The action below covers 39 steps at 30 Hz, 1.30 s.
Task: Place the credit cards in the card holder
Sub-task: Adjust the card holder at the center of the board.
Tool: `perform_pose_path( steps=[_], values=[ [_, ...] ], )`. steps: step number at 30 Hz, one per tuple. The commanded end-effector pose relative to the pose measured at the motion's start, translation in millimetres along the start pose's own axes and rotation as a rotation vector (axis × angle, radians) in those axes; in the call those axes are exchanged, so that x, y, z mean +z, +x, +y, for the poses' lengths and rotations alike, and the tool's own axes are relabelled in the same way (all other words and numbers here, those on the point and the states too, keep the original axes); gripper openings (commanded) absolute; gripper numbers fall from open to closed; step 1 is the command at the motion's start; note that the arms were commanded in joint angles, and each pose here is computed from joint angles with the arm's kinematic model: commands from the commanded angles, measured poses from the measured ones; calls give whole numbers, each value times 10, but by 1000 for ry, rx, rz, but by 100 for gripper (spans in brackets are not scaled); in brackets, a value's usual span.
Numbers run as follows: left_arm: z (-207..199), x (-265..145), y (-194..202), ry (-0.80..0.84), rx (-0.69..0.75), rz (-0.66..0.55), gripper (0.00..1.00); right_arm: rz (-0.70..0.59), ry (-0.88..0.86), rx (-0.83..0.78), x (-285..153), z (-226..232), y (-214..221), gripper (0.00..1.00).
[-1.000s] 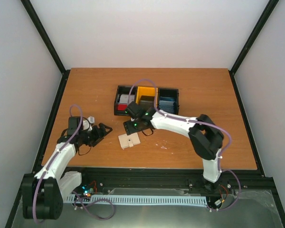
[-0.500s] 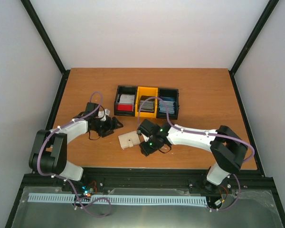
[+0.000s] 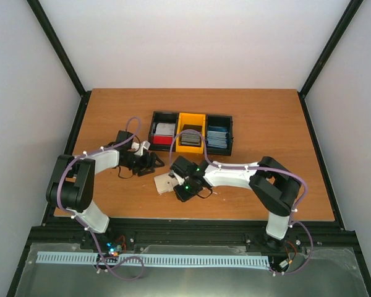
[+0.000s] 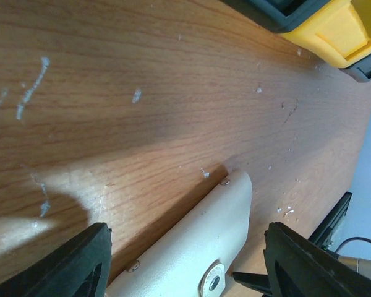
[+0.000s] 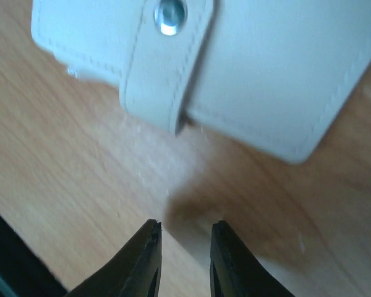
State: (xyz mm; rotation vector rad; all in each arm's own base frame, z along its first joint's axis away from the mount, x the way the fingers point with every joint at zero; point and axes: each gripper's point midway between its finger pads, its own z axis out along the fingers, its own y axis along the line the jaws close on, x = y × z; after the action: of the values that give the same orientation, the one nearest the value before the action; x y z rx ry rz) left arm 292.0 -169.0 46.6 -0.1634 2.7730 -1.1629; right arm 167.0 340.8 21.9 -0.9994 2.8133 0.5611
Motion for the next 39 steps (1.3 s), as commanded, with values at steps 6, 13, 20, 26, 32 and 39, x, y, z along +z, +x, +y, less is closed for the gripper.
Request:
perform_pose_path(
  steps=[6, 13, 20, 26, 32, 39],
  values=[
    [-83, 197, 313, 2, 38, 101, 63, -75, 128, 51, 90, -259, -297, 20],
    [-70, 170, 577, -18, 12, 97, 60, -125, 192, 153, -21, -543, -352, 19],
    [-23, 76, 713, -24, -29, 63, 56, -156, 202, 262, -89, -653, -451, 22],
    [31, 80, 822, 11, -99, 28, 47, -186, 187, 304, -173, -603, -566, 29],
    [109, 50, 760, -47, -95, -17, 43, -171, 205, 342, -280, -553, -589, 34],
    [136, -3, 626, -99, -41, -75, 52, -173, 249, 391, -447, -548, -518, 41]
  ],
)
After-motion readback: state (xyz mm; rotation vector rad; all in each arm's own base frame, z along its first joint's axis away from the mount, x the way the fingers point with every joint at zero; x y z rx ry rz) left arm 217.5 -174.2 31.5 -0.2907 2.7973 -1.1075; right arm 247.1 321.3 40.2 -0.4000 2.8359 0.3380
